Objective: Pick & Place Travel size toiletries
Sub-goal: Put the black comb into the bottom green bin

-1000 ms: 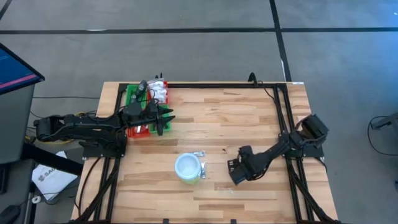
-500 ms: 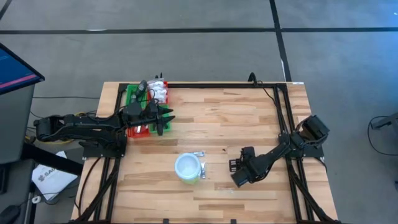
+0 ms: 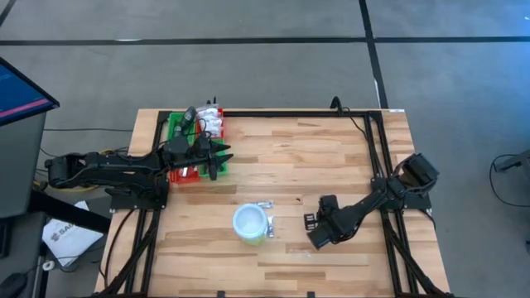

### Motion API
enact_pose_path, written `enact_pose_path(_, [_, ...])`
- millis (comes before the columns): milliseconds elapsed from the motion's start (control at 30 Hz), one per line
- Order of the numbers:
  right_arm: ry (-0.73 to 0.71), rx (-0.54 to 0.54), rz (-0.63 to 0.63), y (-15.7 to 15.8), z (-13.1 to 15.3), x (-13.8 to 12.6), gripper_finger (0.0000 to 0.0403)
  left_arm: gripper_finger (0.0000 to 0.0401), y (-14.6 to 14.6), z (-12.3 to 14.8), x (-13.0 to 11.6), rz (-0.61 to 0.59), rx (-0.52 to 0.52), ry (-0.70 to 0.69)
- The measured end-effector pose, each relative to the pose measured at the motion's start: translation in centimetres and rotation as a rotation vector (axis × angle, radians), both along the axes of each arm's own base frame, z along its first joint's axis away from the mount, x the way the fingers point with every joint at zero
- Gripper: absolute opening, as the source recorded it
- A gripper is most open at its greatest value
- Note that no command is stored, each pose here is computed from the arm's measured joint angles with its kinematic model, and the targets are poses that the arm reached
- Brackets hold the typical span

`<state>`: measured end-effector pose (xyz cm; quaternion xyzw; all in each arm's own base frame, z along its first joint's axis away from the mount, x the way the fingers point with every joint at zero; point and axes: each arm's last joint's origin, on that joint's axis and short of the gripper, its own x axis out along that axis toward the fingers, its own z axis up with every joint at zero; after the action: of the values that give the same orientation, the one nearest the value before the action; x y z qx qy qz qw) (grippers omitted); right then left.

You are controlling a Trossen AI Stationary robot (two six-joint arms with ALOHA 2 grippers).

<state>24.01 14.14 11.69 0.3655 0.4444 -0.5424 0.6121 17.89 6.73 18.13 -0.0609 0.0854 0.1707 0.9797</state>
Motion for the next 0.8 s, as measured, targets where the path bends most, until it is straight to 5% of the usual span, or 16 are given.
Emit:
enact_pose_path(233, [0.150, -0.022, 0.047, -0.1, 1.0, -0.2, 0.0004, 0.0159, 0.0, 0.0, 0.0, 0.000, 0.000, 0.000])
enact_pose_path(800, [0.238, -0.169, 0.166, -1.1, 5.2, 1.6, 0.0000, 0.0159, 0.0, 0.1, 0.0, 0.000, 0.003, -0.008])
